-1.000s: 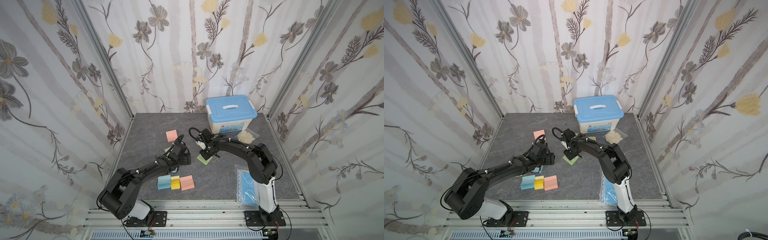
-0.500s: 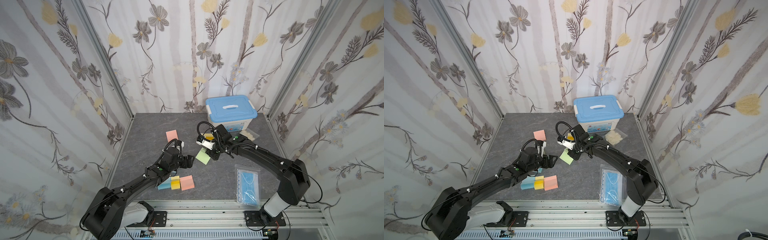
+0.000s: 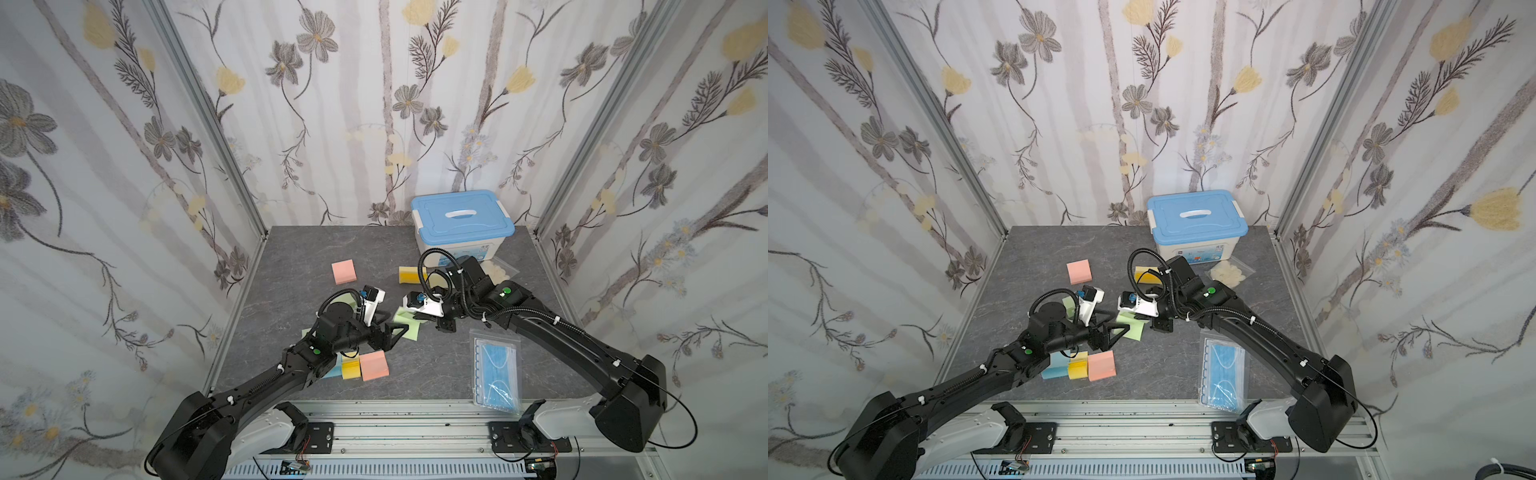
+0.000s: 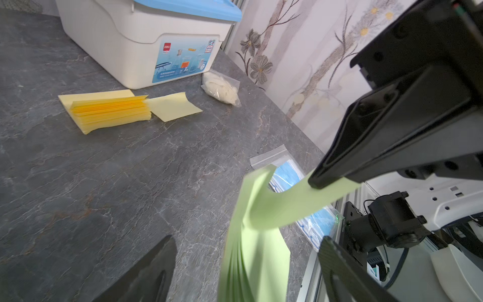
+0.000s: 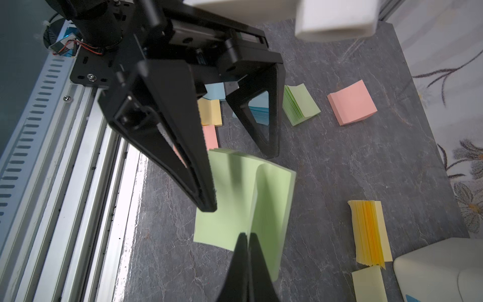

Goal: Tear off pages from different memo pads
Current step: Tear off the paper from the memo pad, then place the paper at the center of the board.

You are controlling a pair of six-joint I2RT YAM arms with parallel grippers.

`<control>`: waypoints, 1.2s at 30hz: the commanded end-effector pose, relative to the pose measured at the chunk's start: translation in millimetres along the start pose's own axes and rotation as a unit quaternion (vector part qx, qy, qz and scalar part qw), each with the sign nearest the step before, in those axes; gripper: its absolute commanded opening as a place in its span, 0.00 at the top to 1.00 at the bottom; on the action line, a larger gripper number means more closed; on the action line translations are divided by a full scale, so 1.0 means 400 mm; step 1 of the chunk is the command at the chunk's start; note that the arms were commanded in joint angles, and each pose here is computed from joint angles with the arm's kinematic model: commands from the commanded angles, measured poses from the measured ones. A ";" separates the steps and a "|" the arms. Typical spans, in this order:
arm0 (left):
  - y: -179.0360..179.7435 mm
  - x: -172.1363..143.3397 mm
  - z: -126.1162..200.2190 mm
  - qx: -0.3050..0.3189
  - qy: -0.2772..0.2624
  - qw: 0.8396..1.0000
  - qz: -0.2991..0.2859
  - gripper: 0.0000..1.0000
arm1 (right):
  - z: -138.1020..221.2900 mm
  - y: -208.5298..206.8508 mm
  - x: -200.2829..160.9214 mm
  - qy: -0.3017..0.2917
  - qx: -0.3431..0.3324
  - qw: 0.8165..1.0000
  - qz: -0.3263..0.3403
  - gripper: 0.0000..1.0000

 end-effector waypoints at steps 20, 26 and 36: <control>0.064 0.010 -0.041 0.089 0.015 0.996 0.010 1.00 | 0.132 -0.190 0.007 -0.010 -0.270 0.963 0.007 1.00; 0.134 0.015 -0.031 0.171 0.010 0.985 0.021 1.00 | 0.244 -0.301 -0.068 0.062 -0.450 0.891 0.022 1.00; 0.192 0.025 0.002 0.239 -0.014 0.970 0.042 1.00 | -0.006 -0.192 -0.351 0.240 -0.092 0.953 0.162 1.00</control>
Point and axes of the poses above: each gripper's point midway between its finger pads, its own z axis back along the fingers, its own y axis along the line the jaws close on, x = y × z, the point moved 1 cm from there along z, back along the fingers, and after that the axes turned 7 degrees about z, right-handed, at the moved point
